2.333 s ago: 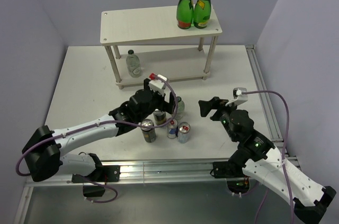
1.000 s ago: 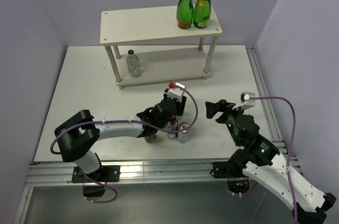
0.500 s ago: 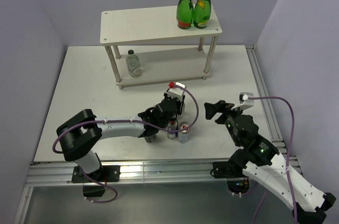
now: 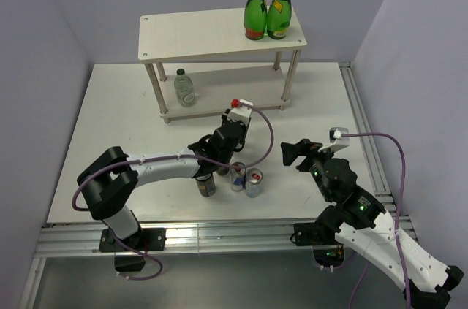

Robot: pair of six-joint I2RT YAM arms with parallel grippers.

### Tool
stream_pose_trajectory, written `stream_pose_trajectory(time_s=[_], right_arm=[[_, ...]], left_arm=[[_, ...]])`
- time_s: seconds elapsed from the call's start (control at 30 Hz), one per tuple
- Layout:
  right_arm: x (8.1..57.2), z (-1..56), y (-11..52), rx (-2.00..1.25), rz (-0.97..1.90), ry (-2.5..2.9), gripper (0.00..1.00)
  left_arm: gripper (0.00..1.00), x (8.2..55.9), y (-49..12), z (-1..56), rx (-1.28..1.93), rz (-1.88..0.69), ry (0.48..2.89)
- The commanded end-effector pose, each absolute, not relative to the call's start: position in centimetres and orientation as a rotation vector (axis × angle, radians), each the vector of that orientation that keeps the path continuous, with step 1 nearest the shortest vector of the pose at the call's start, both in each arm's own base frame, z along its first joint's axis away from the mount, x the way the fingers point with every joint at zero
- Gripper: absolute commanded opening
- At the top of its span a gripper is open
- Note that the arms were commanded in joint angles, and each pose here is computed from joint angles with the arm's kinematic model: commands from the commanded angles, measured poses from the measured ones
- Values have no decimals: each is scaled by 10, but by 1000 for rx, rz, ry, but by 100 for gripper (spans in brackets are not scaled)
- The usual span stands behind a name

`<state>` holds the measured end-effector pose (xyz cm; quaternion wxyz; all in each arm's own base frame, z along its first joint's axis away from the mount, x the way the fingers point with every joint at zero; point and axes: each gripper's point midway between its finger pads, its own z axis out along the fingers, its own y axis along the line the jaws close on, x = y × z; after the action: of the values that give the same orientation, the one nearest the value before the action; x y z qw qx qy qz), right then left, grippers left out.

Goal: Place and organize the beverage onto the shelf

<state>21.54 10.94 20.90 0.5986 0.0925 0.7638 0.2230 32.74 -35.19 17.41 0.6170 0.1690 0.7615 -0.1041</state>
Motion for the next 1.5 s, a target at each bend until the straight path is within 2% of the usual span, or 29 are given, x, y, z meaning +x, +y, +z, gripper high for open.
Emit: stream_pose_trajectory(time_s=[0.0,0.23,0.67,1.17,1.47], right_arm=[[216,213,112,212,535,1752,93],[217,212,115,200,538,1760,93],[217,211,117,193,543,1762,93],[219,210,119,189,540,1771,93],[218,210,119,185,541,1771,93]], left_arm=[[0,362,-345,268,197,-319,1565],[0,398,-304,308,91,-305,1507],[0,438,-247,334,-43,-222,1420],[0,450,-235,360,-107,-180,1346],[0,466,-224,344,-128,-150,1315]])
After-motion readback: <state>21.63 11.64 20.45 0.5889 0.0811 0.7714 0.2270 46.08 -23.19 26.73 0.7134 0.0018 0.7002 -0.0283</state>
